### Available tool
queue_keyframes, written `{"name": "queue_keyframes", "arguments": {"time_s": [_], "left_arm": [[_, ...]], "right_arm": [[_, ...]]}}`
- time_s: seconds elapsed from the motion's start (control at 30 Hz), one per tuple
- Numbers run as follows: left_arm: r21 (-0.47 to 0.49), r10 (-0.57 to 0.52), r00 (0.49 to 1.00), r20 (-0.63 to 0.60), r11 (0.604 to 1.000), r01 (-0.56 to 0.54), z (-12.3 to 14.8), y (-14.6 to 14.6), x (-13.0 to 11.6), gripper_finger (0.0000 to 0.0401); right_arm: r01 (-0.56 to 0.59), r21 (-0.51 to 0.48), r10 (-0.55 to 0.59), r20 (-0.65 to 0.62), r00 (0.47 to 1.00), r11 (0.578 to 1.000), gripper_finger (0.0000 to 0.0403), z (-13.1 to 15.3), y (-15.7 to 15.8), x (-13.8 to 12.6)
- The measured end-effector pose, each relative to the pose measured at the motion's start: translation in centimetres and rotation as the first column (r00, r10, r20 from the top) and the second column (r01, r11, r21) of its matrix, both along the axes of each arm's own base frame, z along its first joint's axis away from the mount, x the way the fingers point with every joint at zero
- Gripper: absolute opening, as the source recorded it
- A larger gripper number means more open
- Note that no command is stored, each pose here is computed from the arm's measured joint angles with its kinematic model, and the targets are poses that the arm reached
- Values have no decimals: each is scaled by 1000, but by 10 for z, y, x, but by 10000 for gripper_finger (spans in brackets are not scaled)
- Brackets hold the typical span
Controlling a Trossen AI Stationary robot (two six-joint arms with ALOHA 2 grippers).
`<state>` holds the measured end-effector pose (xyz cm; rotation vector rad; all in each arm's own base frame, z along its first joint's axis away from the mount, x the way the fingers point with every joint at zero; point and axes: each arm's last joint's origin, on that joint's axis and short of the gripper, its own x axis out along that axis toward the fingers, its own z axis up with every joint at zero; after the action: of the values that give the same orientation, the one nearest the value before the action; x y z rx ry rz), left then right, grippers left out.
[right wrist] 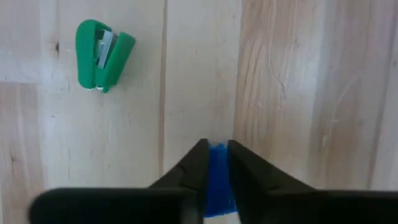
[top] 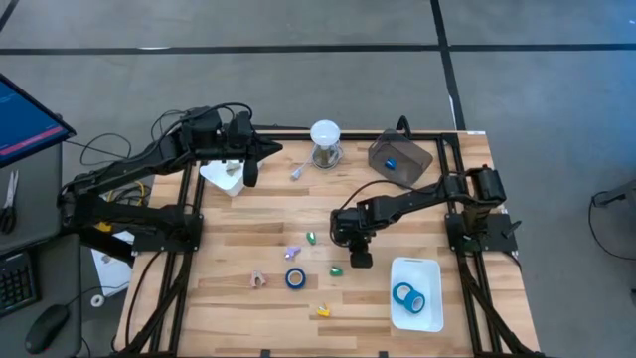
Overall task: Pick and place Stapler, Stapler remover, tape
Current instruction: Put the blue stapler into the black bin
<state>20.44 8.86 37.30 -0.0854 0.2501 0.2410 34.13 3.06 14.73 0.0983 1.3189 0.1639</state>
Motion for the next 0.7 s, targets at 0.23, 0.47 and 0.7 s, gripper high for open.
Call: {"name": "queue_keyframes", "arguments": {"time_s": [0.23, 0.47, 0.7], "left_arm": [[0, 0, 1000, -1, 1000, 0, 0, 0, 0, 3], [0, 1, 1000, -1, 1000, -1, 0, 0, 0, 3], [0, 1, 1000, -1, 1000, -1, 0, 0, 0, 3]], "right_arm": [[1, 0, -1, -2, 1000, 1000, 12, 0, 0, 0], [1, 0, -1, -2, 1000, 1000, 52, 0, 0, 0], [0, 2, 0, 2, 1000, 1000, 121, 0, 0, 0]]}}
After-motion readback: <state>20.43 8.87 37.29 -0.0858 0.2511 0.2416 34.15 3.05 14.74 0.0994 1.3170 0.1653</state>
